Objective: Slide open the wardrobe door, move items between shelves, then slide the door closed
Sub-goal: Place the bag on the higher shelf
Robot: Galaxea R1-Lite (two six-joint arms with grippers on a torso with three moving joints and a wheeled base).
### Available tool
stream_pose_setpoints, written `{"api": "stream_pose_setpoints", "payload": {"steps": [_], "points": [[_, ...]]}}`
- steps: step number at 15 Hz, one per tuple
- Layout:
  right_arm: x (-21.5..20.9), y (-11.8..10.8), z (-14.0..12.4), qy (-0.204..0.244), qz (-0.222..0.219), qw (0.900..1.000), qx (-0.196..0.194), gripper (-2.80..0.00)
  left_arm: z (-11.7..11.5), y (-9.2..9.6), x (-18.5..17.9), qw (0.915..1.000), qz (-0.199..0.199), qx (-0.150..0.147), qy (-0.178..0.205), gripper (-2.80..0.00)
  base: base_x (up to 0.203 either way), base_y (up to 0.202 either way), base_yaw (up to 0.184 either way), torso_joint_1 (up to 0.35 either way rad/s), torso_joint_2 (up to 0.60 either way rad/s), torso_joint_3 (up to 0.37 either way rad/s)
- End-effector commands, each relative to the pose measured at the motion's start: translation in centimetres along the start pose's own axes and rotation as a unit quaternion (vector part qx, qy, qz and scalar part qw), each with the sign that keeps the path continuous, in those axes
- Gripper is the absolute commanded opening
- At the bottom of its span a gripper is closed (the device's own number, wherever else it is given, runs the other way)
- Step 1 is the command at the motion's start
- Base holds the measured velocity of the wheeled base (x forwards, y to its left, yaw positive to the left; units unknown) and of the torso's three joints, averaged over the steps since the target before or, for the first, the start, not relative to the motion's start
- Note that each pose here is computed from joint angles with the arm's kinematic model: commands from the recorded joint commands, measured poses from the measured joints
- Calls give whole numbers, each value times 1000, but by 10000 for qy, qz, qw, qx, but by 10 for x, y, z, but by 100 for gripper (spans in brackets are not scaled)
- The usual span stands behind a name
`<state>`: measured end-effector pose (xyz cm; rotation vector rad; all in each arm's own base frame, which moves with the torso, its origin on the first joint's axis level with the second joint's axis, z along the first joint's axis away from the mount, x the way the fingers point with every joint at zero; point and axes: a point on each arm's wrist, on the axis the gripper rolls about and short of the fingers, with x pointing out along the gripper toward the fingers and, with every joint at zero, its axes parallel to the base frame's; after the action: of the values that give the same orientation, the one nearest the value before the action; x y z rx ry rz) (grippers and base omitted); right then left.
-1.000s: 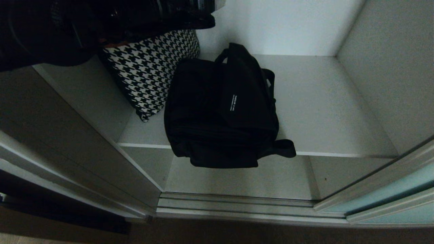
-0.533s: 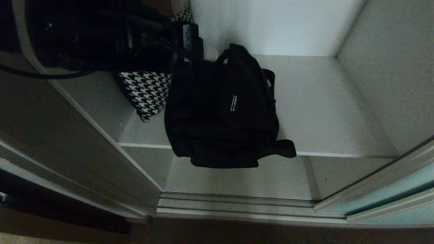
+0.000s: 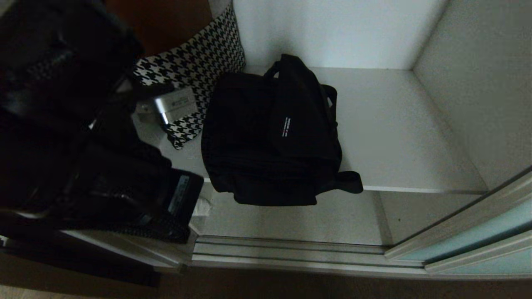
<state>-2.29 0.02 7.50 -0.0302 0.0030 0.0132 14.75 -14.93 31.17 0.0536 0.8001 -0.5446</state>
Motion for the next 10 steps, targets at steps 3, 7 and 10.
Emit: {"api": "stream_pose_setpoints", "payload": {"steps": [3, 7, 10], "points": [[0, 0, 0, 7, 3, 10000, -2, -280, -25, -17, 39, 9947, -169, 333, 957, -280, 0, 0, 0, 0, 0, 0], [0, 0, 0, 3, 3, 10000, -2, -280, -16, -30, 88, 9939, -135, 236, 1071, -280, 0, 0, 0, 0, 0, 0], [0, 0, 0, 4, 3, 10000, -2, -280, -7, -37, 124, 9927, -30, 219, 1183, -280, 0, 0, 0, 0, 0, 0]]}}
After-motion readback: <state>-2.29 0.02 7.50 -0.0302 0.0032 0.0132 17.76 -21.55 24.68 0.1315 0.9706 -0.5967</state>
